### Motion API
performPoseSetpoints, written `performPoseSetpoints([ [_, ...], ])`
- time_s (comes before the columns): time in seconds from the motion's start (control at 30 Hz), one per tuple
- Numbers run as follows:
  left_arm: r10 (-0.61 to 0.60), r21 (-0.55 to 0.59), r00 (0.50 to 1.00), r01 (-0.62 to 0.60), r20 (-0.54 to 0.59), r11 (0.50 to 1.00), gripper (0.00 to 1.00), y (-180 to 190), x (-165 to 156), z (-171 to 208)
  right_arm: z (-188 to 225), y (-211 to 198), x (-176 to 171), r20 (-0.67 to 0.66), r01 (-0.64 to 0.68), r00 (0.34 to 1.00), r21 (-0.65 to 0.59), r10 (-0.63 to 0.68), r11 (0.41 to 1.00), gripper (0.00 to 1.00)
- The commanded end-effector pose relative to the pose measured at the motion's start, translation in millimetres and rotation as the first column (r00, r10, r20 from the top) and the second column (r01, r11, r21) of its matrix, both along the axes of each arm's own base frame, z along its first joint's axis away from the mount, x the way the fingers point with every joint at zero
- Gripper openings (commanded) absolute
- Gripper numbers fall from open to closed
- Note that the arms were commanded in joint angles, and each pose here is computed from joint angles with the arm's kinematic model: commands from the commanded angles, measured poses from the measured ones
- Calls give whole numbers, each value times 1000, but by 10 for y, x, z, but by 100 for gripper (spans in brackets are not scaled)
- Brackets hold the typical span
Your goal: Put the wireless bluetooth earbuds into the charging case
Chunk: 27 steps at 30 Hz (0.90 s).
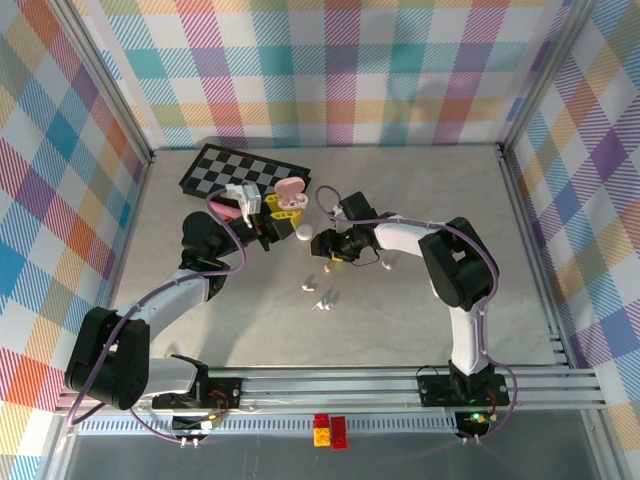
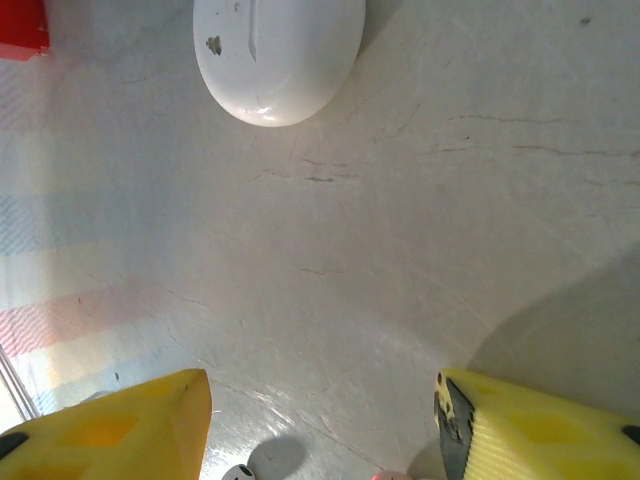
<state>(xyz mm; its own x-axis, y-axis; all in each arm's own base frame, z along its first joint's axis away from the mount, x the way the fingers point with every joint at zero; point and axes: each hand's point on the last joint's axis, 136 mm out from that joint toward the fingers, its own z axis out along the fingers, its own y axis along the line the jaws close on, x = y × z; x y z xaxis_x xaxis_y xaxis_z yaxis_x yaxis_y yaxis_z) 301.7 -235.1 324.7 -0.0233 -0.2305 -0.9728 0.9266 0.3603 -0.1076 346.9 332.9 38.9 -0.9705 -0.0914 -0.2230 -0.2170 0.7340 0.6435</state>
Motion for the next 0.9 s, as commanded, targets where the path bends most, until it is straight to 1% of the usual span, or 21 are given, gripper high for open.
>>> performPoseSetpoints([
  [0.0,-14,-34,999,16,52,999,21,22,-57,146,-58,-1,-54,-9,-39,999,-25,39,999,61],
  [0.27,4,-24,998,-2,69,1000,20,36,-56,150,-28,-72,-296,-41,-74,996,-13,74,997,59],
  [0.4,5,-16,997,-4,79,1000,20,38,-57,138,-62,-131,-443,-55,-93,994,-44,90,995,57],
  [0.6,6,-14,996,-5,84,1000,19,43,-59,136,66,-140,-620,-46,-110,993,-46,108,993,57],
  [0.7,7,-13,996,-6,88,1000,19,47,-58,138,143,-174,-644,-24,-102,995,-55,101,993,57],
  [0.87,5,-13,996,-4,90,1000,19,46,-65,137,203,-196,-524,30,-83,996,-74,86,994,57],
])
